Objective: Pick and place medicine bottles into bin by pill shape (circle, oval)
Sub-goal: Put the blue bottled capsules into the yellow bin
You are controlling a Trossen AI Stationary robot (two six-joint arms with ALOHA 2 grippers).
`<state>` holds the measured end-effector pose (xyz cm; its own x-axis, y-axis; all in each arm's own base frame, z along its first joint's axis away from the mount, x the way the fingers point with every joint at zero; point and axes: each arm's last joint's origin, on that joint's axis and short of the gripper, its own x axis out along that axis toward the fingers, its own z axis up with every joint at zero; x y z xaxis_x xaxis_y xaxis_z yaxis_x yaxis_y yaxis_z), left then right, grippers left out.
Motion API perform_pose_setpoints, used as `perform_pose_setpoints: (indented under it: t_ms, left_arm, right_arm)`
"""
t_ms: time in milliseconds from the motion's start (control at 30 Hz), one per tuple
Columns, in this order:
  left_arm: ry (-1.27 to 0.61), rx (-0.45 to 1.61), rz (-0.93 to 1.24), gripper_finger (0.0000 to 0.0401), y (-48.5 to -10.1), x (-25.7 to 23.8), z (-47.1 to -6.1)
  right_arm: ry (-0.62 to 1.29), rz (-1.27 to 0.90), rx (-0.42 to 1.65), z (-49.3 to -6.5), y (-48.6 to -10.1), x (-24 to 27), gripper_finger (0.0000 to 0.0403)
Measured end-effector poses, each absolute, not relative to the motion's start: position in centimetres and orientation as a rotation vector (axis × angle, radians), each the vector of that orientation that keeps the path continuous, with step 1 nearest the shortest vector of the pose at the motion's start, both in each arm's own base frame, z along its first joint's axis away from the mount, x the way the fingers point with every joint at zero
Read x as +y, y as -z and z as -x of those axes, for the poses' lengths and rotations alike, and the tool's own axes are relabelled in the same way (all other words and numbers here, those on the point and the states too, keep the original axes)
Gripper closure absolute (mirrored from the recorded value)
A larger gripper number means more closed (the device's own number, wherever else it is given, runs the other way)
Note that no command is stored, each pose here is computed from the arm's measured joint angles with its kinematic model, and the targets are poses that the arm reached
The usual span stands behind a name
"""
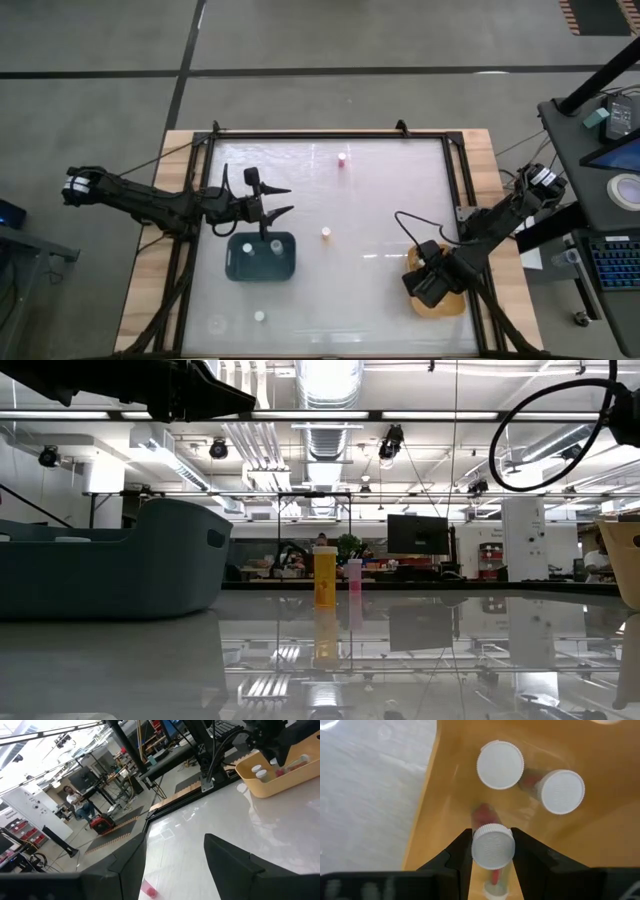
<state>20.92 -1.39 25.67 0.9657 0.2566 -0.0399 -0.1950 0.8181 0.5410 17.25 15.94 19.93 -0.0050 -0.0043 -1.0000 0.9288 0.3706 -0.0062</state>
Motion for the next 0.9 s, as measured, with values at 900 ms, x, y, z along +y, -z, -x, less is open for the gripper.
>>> perform_pose_setpoints:
  t_ms: [900]
  left_arm:
    - [-0.242, 0.109, -0.563, 0.0217, -25.71, -1.39, -20.93]
  right_arm:
    - [0.939, -0.921, 1.338, -17.22, -19.52, 15.80, 0.0291]
